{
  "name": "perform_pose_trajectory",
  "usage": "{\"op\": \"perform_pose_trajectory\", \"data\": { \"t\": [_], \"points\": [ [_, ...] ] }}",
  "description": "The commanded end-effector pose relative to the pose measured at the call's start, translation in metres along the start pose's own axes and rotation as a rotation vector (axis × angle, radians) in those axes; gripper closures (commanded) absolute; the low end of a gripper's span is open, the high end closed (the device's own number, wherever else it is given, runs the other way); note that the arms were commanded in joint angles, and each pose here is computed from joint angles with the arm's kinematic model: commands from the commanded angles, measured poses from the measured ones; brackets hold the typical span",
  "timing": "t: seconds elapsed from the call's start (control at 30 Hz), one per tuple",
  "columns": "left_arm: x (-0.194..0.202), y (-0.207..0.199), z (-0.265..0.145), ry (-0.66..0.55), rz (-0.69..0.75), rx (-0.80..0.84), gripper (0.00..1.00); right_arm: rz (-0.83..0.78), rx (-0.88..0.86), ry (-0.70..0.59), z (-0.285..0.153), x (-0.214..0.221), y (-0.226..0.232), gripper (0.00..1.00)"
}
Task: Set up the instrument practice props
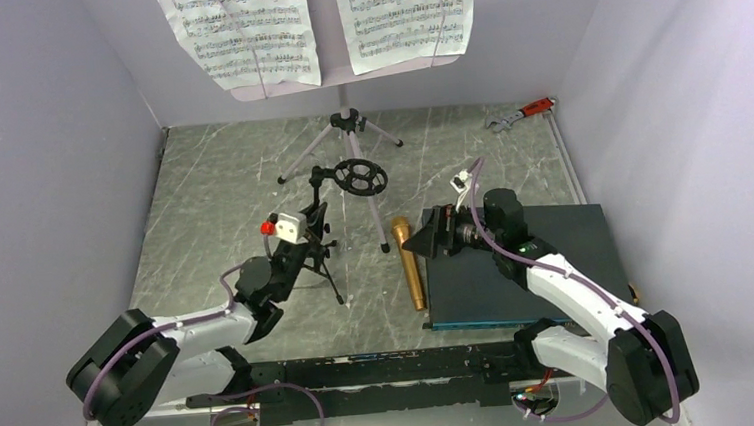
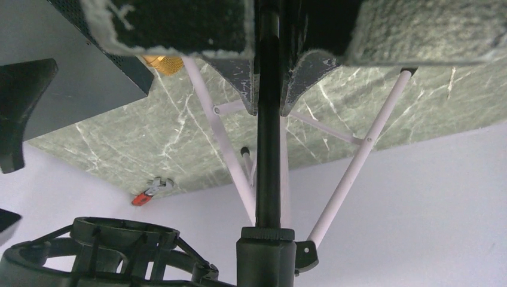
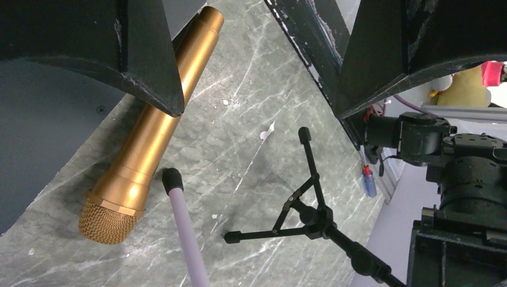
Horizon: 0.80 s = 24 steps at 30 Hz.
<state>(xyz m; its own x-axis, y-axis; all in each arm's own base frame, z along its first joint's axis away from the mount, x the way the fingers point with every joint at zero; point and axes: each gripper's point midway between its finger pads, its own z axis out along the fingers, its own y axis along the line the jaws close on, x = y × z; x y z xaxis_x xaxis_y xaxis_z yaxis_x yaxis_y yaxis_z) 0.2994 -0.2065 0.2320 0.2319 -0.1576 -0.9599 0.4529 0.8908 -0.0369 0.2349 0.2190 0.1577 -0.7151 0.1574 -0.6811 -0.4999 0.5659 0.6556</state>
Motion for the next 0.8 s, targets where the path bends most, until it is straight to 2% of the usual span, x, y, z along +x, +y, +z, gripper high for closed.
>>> {"op": "perform_pose_trajectory", "data": {
  "t": [0.0,0.23,0.43,0.57,0.7,0.77],
  "points": [
    [-0.038,-0.009,-0.008,-0.187,-0.006,0.051,0.97,-0.064,-0.012,-0.017,0.002,-0.013,0.003,0.0],
    [-0.017,-0.015,-0.031,-0.092,-0.018,0.107,0.97,-0.075,0.014,0.017,0.008,-0.007,-0.007,0.01],
    [-0.003,0.002,-0.05,-0.004,-0.088,0.024,0.97,-0.076,0.04,0.046,0.014,-0.001,-0.013,0.01],
    [-0.005,0.013,-0.057,0.001,-0.172,-0.048,0.97,-0.075,0.048,0.078,0.023,0.008,-0.015,0.01],
    [0.005,0.011,-0.06,0.04,-0.164,-0.039,0.97,-0.104,0.079,0.105,0.033,0.014,-0.016,0.01],
    [0.01,0.01,-0.062,0.048,-0.164,-0.03,0.92,-0.123,0.104,0.115,0.036,0.016,-0.016,0.01]
  ]
}}
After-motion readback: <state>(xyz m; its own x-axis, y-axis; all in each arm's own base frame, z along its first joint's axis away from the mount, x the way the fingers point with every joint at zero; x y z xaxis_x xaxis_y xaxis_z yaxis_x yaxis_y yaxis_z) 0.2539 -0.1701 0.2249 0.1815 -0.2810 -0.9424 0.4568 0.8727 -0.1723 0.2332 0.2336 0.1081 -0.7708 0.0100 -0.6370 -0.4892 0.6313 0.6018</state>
